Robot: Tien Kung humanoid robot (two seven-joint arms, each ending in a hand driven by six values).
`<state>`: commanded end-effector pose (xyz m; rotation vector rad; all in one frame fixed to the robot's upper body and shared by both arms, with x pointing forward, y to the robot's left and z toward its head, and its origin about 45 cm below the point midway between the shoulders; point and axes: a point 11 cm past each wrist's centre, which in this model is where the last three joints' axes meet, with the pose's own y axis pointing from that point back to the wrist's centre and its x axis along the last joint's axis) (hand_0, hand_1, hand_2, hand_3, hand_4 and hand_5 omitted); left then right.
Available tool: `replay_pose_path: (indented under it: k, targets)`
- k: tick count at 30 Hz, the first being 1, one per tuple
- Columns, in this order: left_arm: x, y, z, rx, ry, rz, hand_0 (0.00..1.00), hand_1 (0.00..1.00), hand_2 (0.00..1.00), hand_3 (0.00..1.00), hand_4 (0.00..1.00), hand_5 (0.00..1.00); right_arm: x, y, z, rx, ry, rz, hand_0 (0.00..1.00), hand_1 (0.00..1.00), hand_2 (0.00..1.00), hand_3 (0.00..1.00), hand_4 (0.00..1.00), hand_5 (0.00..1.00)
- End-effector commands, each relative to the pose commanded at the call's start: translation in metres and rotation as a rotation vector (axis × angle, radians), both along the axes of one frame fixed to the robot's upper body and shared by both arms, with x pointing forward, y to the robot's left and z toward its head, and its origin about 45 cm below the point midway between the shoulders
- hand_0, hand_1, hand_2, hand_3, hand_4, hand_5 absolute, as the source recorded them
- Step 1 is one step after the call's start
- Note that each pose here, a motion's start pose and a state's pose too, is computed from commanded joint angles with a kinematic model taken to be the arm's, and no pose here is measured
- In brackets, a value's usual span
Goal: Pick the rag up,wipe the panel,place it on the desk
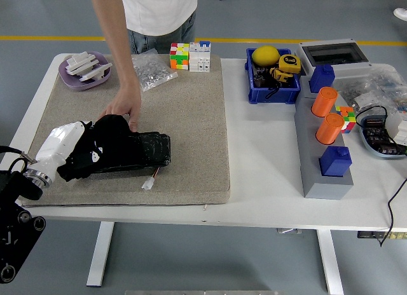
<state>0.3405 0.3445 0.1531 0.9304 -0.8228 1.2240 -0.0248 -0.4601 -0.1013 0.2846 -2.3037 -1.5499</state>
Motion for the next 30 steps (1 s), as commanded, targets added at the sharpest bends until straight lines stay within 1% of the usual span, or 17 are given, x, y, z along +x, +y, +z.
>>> replay_pose_path:
  k: [4, 11, 17, 19, 22, 30]
  targets:
    - [-0.002, 0.013, -0.001, 0.007, 0.0, 0.037, 0.261, 0.214, 0.508, 0.395, 0.002, 0.002, -0.001, 0.0, 0.0, 0.0, 0.001, 0.0, 0.536, 0.599, 0.651, 0.581, 0.998, 0.479]
    - [-0.0046, 0.034, 0.005, 0.029, -0.018, 0.097, 0.258, 0.215, 0.506, 0.394, 0.002, 0.002, -0.003, 0.0, 0.0, 0.002, 0.009, 0.001, 0.536, 0.6, 0.651, 0.582, 0.998, 0.482]
    - [-0.0066, 0.043, 0.007, 0.048, -0.02, 0.115, 0.259, 0.218, 0.504, 0.393, 0.002, 0.002, -0.004, -0.001, 0.001, -0.001, 0.01, 0.001, 0.536, 0.599, 0.651, 0.582, 0.998, 0.482]
    - [-0.0067, 0.043, 0.007, 0.057, -0.021, 0.114, 0.26, 0.219, 0.503, 0.392, 0.002, 0.002, -0.004, -0.001, 0.001, -0.001, 0.011, 0.002, 0.535, 0.599, 0.651, 0.581, 0.998, 0.483]
    - [-0.0058, 0.037, 0.007, 0.062, -0.02, 0.097, 0.26, 0.219, 0.503, 0.392, 0.002, 0.002, -0.004, -0.001, 0.001, -0.001, 0.009, 0.0, 0.535, 0.599, 0.651, 0.581, 0.998, 0.483]
    - [0.0001, 0.008, 0.009, 0.06, -0.029, 0.018, 0.261, 0.221, 0.502, 0.393, 0.002, 0.002, -0.003, -0.001, 0.001, -0.003, 0.005, -0.001, 0.535, 0.599, 0.651, 0.581, 0.998, 0.484]
